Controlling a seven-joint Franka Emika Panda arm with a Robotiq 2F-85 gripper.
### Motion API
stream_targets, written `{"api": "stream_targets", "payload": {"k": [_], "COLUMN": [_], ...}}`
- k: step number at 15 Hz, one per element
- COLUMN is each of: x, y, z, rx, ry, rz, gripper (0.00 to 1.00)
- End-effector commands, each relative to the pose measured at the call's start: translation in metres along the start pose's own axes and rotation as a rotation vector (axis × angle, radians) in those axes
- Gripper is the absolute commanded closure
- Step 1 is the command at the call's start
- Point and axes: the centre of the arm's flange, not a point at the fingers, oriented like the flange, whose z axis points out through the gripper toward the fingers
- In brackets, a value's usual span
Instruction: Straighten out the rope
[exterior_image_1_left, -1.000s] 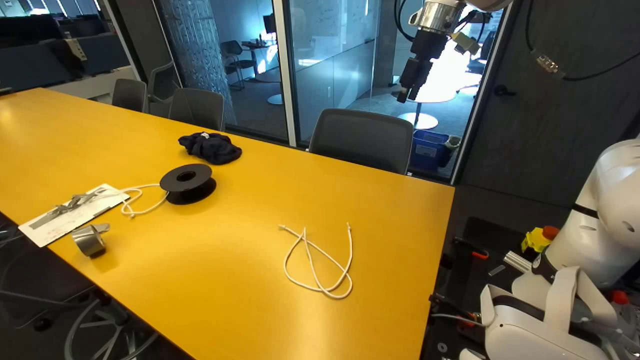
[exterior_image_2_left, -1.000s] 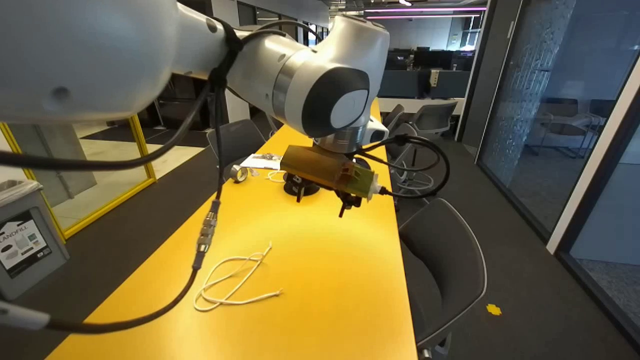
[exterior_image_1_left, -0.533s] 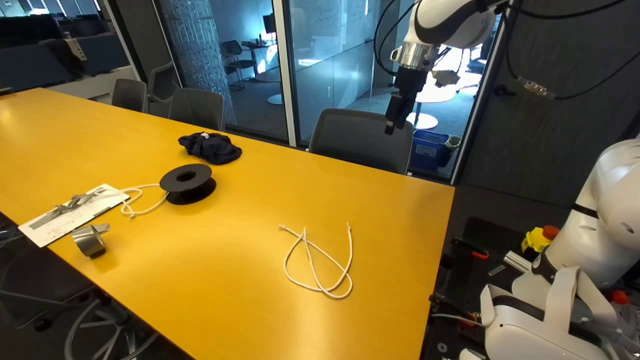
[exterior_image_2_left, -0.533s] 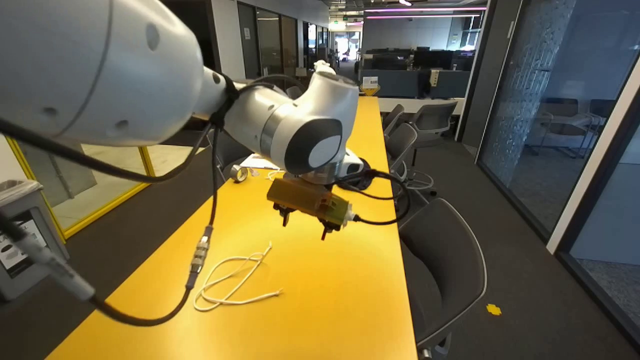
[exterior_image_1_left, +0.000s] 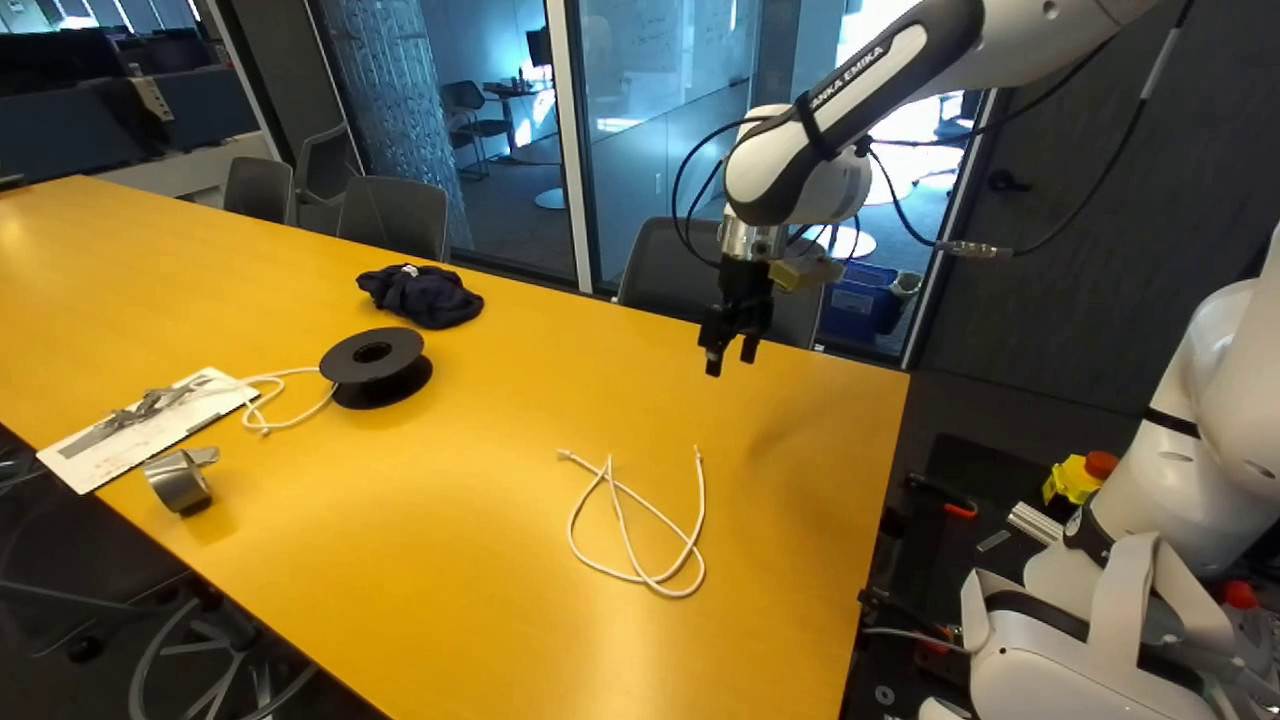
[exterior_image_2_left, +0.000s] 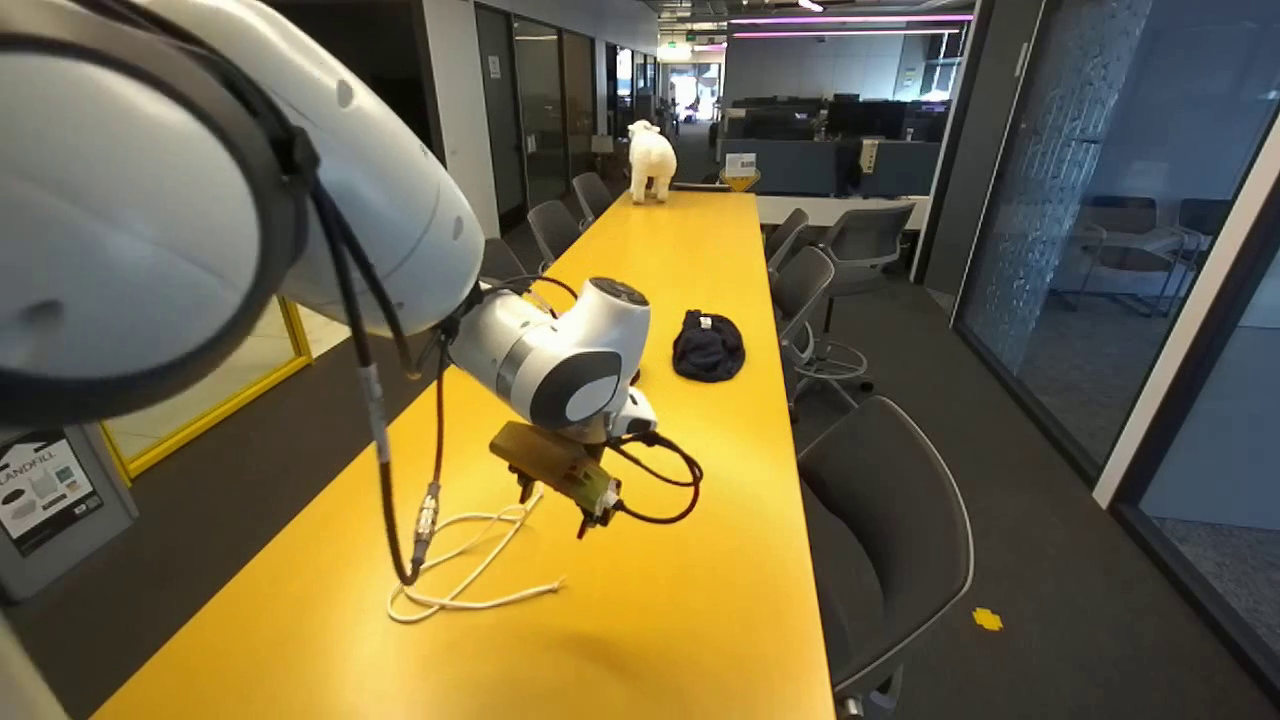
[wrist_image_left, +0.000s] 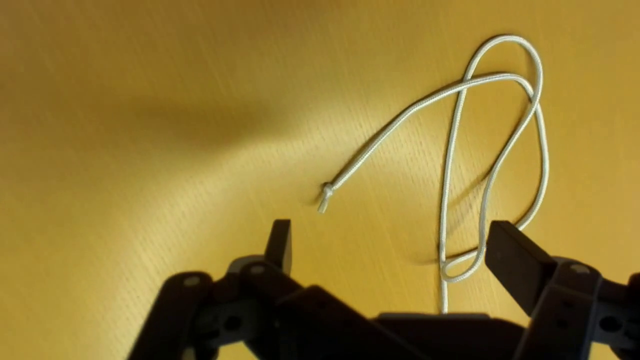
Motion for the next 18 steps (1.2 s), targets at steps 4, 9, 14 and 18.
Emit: {"api": "stream_targets", "payload": {"k": [4,9,14,18], "x": [0.061,0.076,0.076,0.083], "y": [-0.043,-0.078,-0.111,-0.121], "z": [0.070,0.120,0.161,0.175], "rx": [0.005,0.018,0.026,-0.018], "ry": [-0.025,-0.099,-0.155,-0.122], "rz": [0.189,0.219,0.189,0.149], "gripper": [0.00,0.00,0.00,0.00]}}
